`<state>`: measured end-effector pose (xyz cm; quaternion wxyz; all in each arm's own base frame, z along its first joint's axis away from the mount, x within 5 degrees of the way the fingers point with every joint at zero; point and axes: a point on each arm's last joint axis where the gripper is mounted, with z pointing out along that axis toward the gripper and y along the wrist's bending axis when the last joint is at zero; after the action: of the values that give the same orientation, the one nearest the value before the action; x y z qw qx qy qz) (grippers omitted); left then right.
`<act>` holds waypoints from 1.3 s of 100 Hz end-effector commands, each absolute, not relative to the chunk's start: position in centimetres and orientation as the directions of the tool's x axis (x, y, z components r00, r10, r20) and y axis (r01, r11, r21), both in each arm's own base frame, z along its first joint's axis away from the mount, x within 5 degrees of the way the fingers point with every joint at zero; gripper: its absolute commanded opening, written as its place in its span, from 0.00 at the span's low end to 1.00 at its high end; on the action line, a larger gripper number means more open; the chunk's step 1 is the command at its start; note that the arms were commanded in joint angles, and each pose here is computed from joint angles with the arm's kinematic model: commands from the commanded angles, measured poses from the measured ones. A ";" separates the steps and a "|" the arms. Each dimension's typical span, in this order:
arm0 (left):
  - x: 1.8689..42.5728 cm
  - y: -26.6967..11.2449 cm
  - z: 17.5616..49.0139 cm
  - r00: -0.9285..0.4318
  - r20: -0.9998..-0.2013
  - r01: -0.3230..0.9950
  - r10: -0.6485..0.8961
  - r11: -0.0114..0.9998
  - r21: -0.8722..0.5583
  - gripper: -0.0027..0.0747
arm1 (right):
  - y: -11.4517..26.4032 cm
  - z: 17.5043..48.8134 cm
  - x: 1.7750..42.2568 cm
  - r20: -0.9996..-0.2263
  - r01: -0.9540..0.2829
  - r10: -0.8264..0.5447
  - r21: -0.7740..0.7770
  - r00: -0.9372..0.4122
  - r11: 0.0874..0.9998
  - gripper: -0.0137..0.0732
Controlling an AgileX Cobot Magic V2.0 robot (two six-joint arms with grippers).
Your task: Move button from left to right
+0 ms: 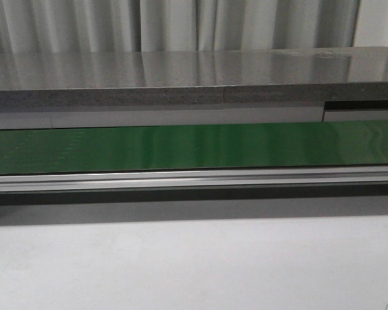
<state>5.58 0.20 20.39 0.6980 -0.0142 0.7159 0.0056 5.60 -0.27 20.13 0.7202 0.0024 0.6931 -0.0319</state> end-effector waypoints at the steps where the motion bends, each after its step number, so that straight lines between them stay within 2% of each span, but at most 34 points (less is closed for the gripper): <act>1: 5.3 0.1 21.0 0.087 -0.996 -0.017 -0.024 1.000 -0.025 0.01 | -0.2 21.6 5.4 -0.987 0.055 -0.059 -0.051 0.149 0.997 0.03; 51: 5.3 0.1 21.2 0.099 -0.995 -0.016 -0.025 1.000 -0.027 0.01 | -0.2 21.6 5.4 -0.987 0.055 -0.059 -0.051 0.149 0.997 0.03; 79: 4.0 0.2 25.9 0.132 -0.989 -0.019 -0.063 0.998 -0.066 0.01 | -0.2 21.6 5.4 -0.987 0.055 -0.059 -0.051 0.149 0.997 0.03; 108: 3.5 0.5 31.5 -0.117 -0.991 -0.069 -0.059 0.996 -0.051 0.01 | -0.2 21.6 5.4 -0.987 0.055 -0.059 -0.051 0.149 0.997 0.03; 130: 5.4 1.0 34.5 -0.401 -0.915 -0.121 -0.052 0.993 -0.004 0.01 | -0.2 21.6 5.4 -0.987 0.055 -0.059 -0.051 0.149 0.997 0.03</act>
<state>4.37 0.80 32.40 0.5591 -0.0467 0.8274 0.0251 5.60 -0.27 20.13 0.7202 0.0024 0.6931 -0.0319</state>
